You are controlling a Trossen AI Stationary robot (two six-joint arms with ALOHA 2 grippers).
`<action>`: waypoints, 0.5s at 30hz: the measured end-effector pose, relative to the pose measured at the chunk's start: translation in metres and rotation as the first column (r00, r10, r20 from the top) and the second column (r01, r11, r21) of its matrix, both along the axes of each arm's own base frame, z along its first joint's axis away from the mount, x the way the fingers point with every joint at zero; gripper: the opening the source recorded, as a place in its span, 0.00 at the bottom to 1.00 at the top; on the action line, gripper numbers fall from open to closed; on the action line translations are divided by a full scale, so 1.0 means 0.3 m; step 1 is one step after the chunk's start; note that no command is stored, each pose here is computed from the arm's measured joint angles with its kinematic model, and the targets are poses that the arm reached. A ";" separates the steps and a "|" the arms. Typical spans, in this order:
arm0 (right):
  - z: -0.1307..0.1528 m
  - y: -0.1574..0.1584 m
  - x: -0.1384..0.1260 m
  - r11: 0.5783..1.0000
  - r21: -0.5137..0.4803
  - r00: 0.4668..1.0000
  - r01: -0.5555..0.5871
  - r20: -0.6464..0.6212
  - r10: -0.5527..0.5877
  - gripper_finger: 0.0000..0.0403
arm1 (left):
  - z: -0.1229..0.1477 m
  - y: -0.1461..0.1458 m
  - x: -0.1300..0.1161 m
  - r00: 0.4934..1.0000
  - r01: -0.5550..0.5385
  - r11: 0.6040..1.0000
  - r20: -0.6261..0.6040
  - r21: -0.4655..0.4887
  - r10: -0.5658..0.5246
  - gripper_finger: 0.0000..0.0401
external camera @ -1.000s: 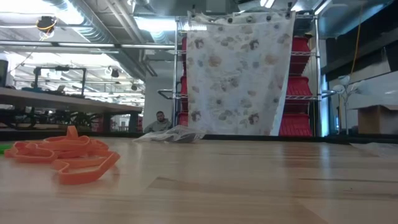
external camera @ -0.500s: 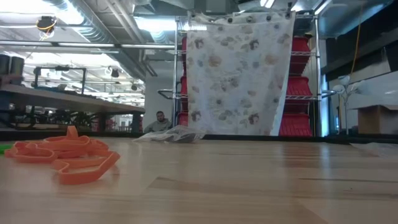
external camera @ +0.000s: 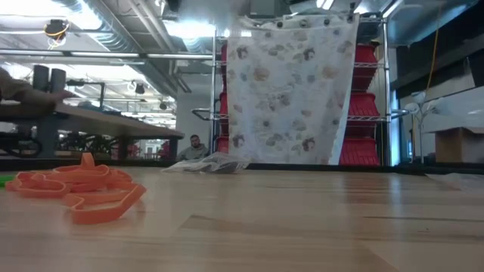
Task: Sort rubber bands
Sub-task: Open the transparent zip bag
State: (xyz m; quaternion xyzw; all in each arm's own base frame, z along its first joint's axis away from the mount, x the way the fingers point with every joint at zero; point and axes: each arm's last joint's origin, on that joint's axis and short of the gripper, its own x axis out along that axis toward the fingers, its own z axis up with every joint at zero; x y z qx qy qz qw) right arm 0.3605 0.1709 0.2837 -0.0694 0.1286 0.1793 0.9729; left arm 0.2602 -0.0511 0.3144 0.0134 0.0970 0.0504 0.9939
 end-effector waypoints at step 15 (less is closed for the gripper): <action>0.168 -0.048 -0.140 0.942 0.005 0.940 0.337 0.047 -0.337 0.00 | 0.029 -0.089 -0.064 0.997 0.073 0.782 -0.072 0.619 -0.036 0.00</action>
